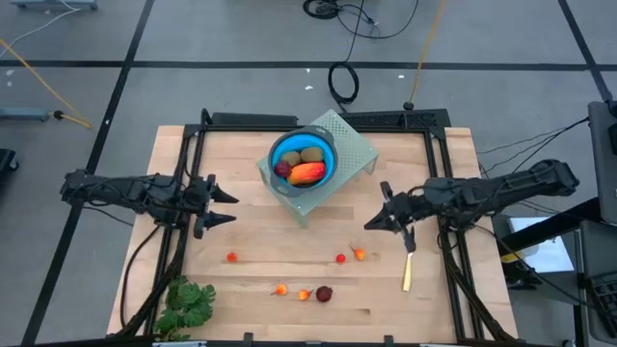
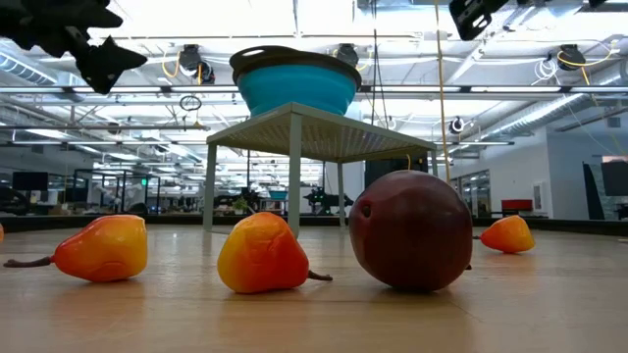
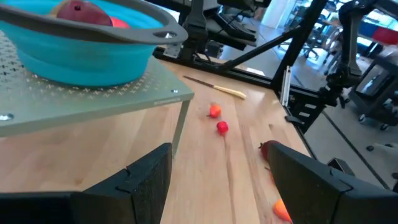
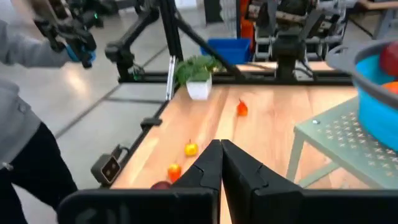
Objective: Pick & Place Fruit
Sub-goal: Put the red yellow peach into the blue strainer bowl on the shelf
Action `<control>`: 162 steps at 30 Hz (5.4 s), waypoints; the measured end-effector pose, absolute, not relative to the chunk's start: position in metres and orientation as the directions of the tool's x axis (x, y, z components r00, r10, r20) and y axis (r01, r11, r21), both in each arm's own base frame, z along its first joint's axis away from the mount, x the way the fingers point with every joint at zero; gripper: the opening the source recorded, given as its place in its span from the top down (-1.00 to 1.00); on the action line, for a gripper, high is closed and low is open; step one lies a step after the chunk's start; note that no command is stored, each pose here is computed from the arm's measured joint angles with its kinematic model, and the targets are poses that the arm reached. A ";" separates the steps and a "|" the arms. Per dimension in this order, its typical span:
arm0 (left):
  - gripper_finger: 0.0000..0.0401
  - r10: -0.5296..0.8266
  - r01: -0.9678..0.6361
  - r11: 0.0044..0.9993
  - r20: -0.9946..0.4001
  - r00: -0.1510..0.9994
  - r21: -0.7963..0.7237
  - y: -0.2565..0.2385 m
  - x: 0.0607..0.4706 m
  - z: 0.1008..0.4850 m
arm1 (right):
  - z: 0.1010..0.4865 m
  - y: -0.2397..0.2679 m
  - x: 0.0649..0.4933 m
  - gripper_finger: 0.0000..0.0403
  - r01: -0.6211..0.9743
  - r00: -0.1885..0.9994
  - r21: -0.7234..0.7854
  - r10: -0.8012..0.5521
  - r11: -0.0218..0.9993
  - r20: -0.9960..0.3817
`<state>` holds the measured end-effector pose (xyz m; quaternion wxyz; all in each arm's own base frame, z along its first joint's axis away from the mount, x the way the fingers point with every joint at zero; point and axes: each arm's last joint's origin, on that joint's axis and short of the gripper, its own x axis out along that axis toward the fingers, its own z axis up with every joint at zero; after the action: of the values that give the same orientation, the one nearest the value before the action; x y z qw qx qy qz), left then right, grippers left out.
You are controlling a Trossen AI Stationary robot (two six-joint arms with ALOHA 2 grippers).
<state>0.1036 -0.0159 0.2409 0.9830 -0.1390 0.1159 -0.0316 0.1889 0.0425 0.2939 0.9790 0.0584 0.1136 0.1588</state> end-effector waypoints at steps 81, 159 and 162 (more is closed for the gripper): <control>-0.33 -0.114 0.106 0.986 -0.056 0.992 -0.128 -0.013 0.084 0.196 | 0.257 0.117 0.273 0.56 0.198 0.467 0.324 0.202 0.925 -0.861; -0.33 -0.120 0.103 0.978 -0.084 0.989 -0.180 -0.014 0.087 0.187 | 0.228 0.111 0.267 -0.52 0.257 0.433 0.316 0.184 0.913 -0.882; -0.33 -0.120 0.103 0.978 -0.084 0.989 -0.180 -0.014 0.087 0.187 | 0.229 0.112 0.270 -0.51 0.250 0.455 0.333 0.193 0.909 -0.869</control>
<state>0.0869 -0.0136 0.1870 0.9934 -0.0879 0.0473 -0.0562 0.2695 0.1117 0.2294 0.8262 0.2124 0.5215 -0.0174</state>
